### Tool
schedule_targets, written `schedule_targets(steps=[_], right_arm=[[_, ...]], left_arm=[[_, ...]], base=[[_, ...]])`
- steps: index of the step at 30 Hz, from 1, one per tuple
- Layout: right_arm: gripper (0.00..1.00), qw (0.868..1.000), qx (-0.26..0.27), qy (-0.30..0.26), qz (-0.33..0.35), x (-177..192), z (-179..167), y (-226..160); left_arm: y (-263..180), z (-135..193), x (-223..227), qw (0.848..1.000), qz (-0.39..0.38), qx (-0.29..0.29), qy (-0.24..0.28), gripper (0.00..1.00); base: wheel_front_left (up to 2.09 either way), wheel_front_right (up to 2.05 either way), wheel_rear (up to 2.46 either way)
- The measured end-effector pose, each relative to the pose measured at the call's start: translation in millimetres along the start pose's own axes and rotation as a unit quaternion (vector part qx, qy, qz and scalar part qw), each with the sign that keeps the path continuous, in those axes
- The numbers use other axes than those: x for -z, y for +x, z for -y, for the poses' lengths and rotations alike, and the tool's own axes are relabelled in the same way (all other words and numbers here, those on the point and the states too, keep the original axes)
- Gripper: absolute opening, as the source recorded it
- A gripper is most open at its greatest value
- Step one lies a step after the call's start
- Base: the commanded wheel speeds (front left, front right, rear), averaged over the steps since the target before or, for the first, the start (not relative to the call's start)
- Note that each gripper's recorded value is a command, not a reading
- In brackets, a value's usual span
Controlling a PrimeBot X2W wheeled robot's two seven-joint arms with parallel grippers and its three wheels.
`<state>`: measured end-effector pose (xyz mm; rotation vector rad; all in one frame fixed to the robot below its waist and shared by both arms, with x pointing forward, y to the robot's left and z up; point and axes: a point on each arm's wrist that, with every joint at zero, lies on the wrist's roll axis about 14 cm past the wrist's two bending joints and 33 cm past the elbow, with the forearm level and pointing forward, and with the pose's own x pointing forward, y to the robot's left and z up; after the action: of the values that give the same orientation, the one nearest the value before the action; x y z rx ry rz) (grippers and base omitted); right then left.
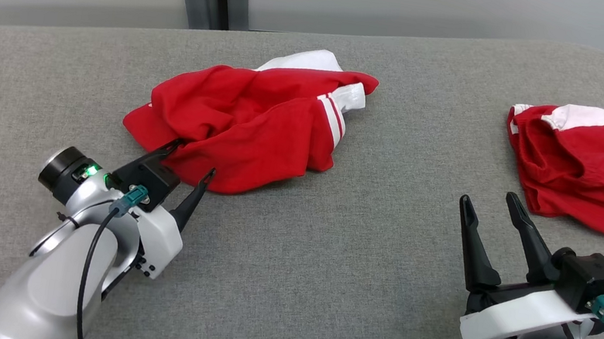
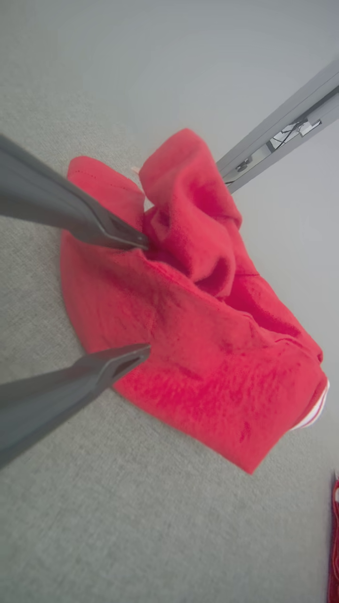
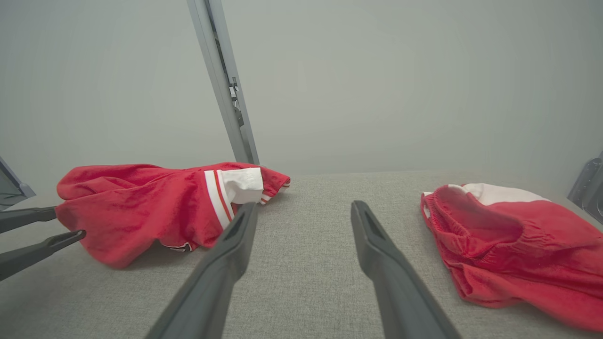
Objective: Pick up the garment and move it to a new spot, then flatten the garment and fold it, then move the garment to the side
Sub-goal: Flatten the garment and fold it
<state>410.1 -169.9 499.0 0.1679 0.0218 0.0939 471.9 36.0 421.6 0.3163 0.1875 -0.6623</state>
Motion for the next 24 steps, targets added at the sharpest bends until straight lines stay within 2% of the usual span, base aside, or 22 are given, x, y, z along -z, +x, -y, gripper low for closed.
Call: schedule_targets(steps=[3,4,5,8,17,24], right_arm=[[1.00,1.000,0.002,0.000,0.000,0.9,1.5,0.1],[1.00,1.000,0.002,0.000,0.000,1.0,1.7,0.1],[1.00,1.000,0.002,0.000,-0.001,1.3,1.6,0.3],[1.00,1.000,0.002,0.001,0.000,1.7,1.2,0.9],[1.00,1.000,-0.005,0.003,0.001,1.4,-3.1,2.4],[1.00,1.000,-0.003,0.004,0.003,0.0,-2.3,1.3]], left_arm=[[1.6,-0.8,3.0,1.000,-0.010,0.007,0.016,0.97],[0.9,-1.6,6.1,1.000,-0.017,0.007,0.020,0.76],[-0.1,-2.9,9.4,0.999,-0.023,0.007,0.023,0.49],[-3.2,-5.7,14.9,0.999,-0.032,0.008,0.031,0.00],[-9.5,2.6,18.8,0.998,-0.035,0.022,0.047,0.00],[-31.8,48.9,52.0,0.996,-0.066,0.052,0.032,0.00]], base=[[0.00,0.00,0.00],[0.00,0.00,0.00],[0.00,0.00,0.00],[0.00,0.00,0.00],[0.00,0.00,0.00],[0.00,0.00,0.00]])
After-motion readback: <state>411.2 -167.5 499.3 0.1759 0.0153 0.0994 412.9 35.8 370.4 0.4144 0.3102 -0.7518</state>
